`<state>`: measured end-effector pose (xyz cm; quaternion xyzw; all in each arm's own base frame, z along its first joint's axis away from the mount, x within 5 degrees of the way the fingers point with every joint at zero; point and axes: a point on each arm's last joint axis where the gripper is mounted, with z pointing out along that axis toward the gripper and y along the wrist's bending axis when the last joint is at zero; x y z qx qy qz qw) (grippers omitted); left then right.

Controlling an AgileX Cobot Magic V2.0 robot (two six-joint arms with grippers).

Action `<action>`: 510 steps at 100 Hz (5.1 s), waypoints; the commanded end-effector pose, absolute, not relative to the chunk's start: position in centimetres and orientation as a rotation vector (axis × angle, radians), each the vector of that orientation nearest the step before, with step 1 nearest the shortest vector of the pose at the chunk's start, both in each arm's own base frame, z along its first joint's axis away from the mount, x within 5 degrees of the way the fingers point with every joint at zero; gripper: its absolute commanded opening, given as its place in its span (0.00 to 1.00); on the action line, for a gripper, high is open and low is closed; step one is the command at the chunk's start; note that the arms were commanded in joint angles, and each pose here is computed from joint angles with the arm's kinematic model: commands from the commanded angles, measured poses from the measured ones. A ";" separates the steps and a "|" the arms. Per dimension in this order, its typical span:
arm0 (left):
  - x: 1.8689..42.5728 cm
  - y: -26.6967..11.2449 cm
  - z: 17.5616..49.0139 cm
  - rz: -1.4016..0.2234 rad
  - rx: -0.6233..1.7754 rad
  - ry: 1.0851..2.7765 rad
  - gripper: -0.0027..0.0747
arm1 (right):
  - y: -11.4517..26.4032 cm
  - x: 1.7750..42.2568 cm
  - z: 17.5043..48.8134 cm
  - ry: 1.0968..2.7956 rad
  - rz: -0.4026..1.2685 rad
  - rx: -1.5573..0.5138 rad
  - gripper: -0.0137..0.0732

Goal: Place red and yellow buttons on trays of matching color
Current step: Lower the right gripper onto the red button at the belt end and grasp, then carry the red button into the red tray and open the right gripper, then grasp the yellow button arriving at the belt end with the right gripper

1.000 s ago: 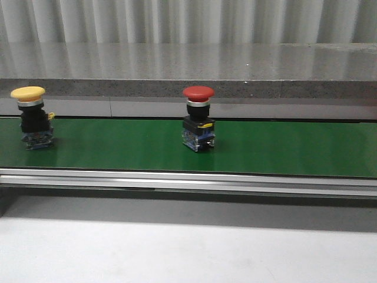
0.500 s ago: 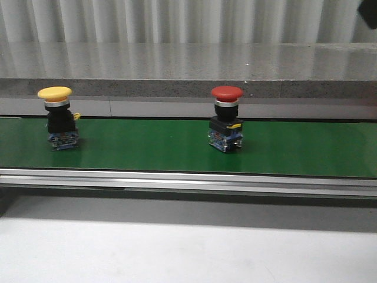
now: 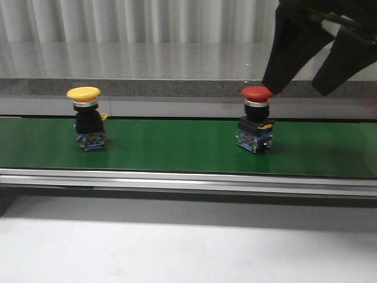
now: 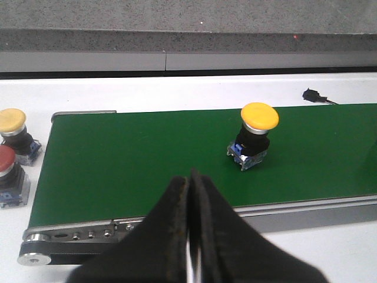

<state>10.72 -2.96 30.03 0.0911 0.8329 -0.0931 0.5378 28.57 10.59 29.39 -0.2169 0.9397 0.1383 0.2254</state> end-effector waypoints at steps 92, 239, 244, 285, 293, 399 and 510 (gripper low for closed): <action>10.9 -3.1 31.6 -0.245 0.204 1.884 0.01 | 3.0 32.6 33.7 2.232 0.247 -0.075 0.21; 10.9 -3.1 31.6 -0.245 0.204 1.884 0.01 | -21.2 32.8 21.8 2.286 0.005 0.870 0.21; 10.9 -3.1 31.6 -0.245 0.204 1.884 0.01 | -21.3 32.8 21.5 2.290 0.011 0.877 0.22; 10.9 -3.1 31.6 -0.245 0.204 1.884 0.01 | -20.8 32.4 23.0 2.256 0.027 0.877 0.91; 10.9 -3.1 31.6 -0.245 0.204 1.884 0.01 | -20.4 31.7 24.3 2.227 0.014 0.862 0.90; 10.9 -3.1 31.6 -0.245 0.204 1.884 0.01 | -2.2 22.0 34.5 2.352 0.318 0.236 0.90; 10.9 -3.1 31.6 -0.245 0.204 1.884 0.01 | 0.1 28.9 27.5 2.519 0.309 0.015 0.35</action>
